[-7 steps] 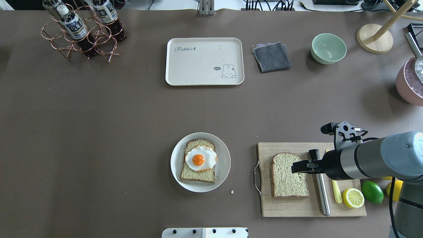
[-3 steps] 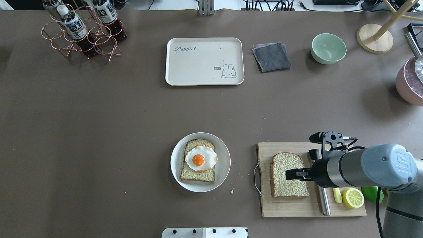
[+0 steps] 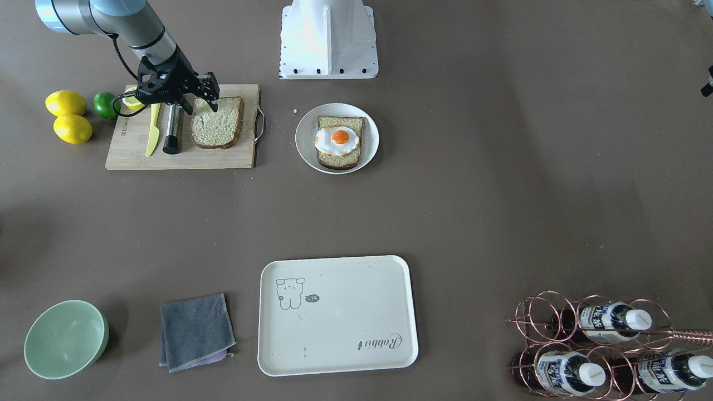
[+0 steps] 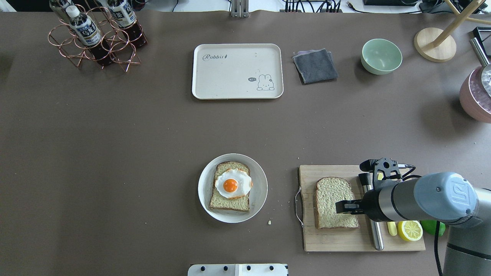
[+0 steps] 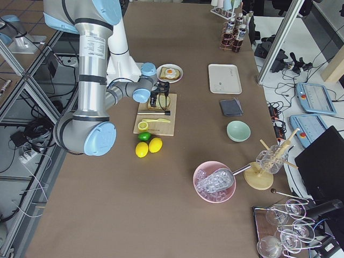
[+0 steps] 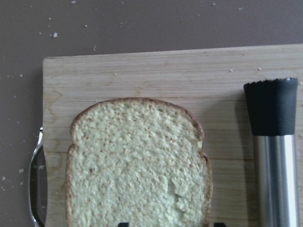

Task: Make sandwich and place on tray
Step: 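Lower the right gripper and grasp the bread slice edge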

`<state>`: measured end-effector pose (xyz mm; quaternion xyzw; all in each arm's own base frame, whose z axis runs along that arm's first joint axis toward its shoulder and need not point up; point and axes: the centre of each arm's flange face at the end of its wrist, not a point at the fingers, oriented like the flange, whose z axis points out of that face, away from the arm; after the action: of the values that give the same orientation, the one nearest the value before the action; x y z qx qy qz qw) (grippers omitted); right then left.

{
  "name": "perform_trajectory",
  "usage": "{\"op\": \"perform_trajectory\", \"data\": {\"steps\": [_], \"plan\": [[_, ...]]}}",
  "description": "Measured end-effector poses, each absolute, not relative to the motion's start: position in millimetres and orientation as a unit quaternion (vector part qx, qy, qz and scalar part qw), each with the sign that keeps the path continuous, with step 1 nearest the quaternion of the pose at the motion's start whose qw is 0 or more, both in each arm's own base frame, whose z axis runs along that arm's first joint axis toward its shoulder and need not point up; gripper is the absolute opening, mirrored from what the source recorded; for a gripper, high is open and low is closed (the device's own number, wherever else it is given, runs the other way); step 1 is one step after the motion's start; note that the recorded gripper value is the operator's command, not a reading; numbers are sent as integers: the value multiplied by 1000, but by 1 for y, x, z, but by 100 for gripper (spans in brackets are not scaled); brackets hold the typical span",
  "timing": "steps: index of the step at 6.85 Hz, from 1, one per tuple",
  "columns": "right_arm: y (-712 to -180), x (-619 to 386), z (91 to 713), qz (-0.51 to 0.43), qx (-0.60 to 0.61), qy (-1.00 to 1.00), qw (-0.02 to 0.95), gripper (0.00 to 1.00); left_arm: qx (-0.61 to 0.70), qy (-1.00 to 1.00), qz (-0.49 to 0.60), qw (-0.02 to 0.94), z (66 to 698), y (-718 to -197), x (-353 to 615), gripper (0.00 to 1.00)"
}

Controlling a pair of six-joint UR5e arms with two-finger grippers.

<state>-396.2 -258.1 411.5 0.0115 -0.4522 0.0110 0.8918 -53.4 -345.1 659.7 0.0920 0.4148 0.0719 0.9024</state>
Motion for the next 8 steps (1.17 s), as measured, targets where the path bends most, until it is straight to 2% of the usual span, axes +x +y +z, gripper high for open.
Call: {"op": "perform_trajectory", "data": {"steps": [1,2,3,8], "plan": [[-257,-399,417,9,10,-447,894,46,91,415,71,902,661,-342,-53,98],[-256,-401,421,7,9,-444,896,18,92,415,72,902,662,-341,-53,98],[-254,-403,422,5,7,-443,896,0,93,415,72,902,662,-340,-54,98],[-267,-398,402,12,10,-463,886,0,94,415,73,902,661,-340,-53,98]]}}
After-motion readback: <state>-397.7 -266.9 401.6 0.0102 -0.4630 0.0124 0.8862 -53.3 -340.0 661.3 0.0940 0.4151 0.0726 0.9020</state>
